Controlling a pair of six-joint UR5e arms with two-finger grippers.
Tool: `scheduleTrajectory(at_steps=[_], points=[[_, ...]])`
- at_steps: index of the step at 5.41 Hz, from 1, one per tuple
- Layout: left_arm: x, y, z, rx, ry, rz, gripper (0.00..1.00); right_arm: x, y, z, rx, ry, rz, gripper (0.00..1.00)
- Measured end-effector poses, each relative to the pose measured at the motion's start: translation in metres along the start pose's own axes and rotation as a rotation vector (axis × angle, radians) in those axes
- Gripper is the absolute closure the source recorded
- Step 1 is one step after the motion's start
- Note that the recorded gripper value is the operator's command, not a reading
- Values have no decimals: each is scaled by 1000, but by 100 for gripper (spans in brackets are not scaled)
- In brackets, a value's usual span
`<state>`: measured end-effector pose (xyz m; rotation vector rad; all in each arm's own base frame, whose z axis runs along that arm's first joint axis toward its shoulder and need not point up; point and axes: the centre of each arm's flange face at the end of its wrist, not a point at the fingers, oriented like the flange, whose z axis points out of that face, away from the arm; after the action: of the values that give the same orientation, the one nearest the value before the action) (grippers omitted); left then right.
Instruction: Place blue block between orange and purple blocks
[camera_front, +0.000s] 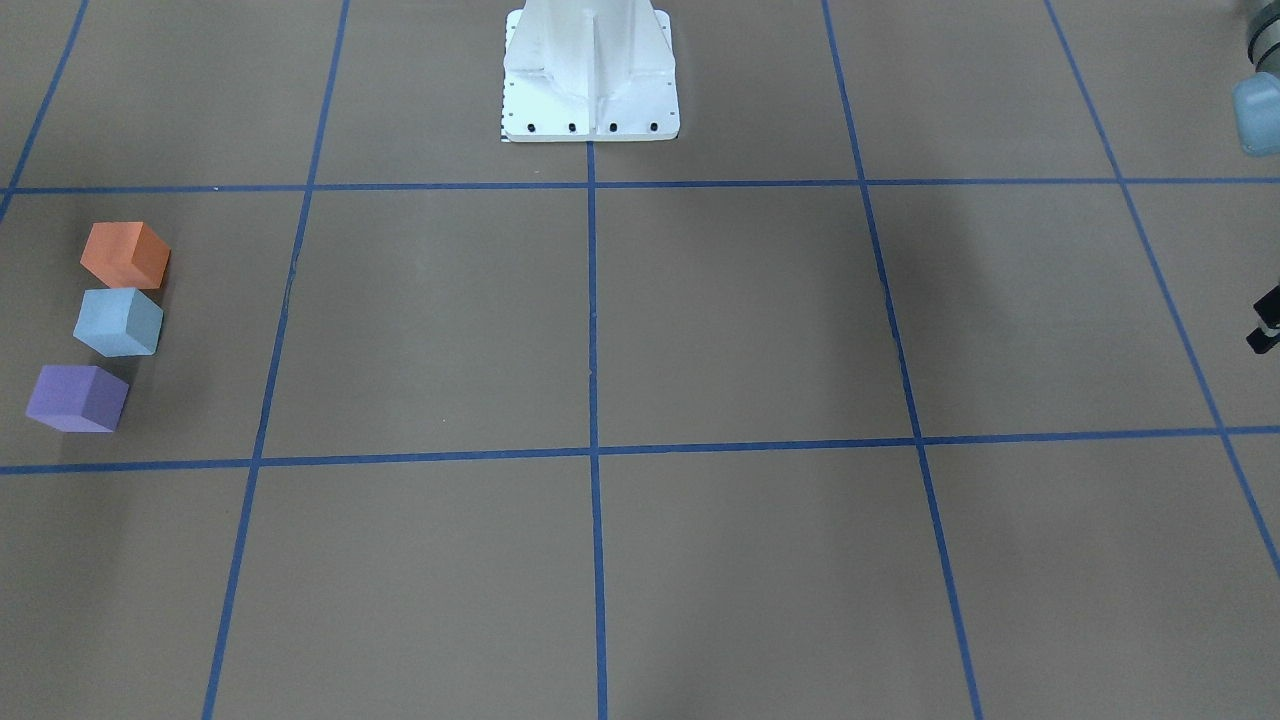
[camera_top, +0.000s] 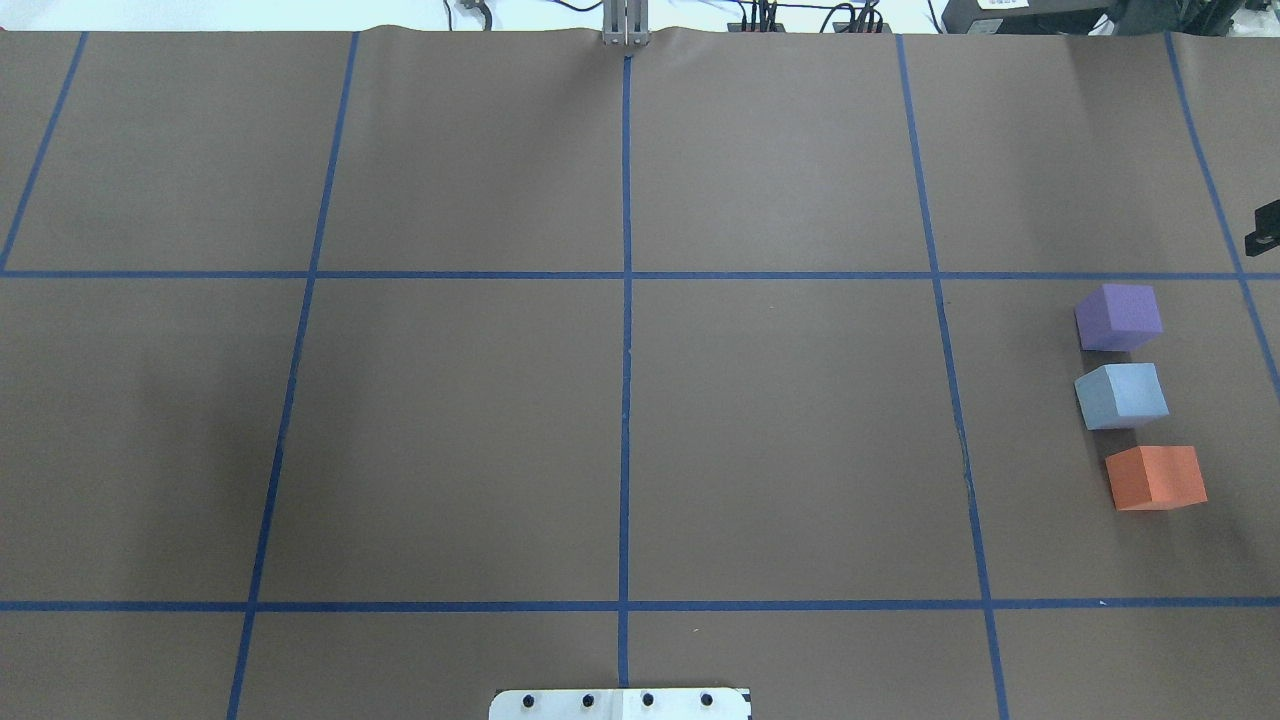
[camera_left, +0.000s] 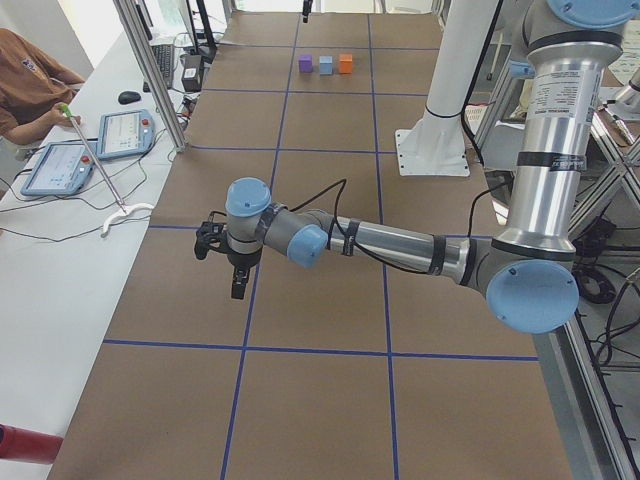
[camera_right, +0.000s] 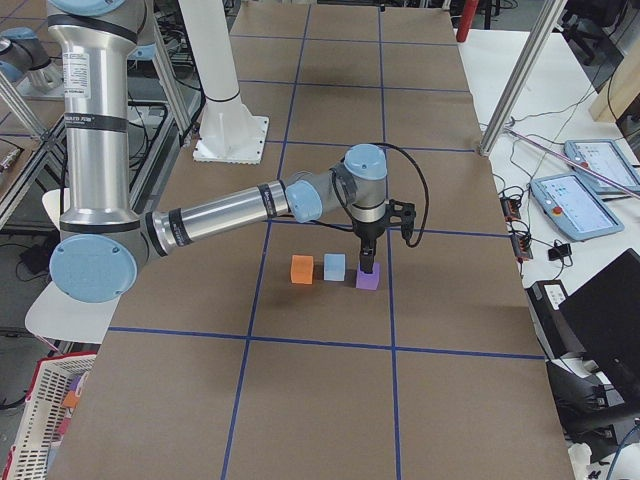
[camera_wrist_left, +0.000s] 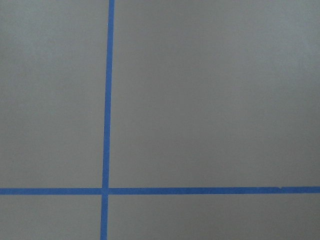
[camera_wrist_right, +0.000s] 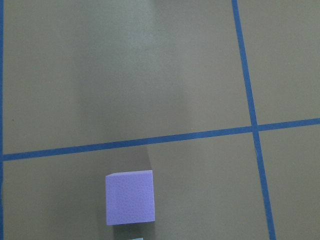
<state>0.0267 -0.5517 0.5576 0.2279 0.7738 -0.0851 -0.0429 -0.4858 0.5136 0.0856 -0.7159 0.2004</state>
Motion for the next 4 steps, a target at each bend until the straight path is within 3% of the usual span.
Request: scheduleTrajectory(at_steps=[2,4], points=[[-31,12,-5,-17,-20,19,0,54,-4,-7,-33,-70,3,0],[-84,24,-22,-95,-65,143,0,123,-2,3,-54,-79,-47,0]])
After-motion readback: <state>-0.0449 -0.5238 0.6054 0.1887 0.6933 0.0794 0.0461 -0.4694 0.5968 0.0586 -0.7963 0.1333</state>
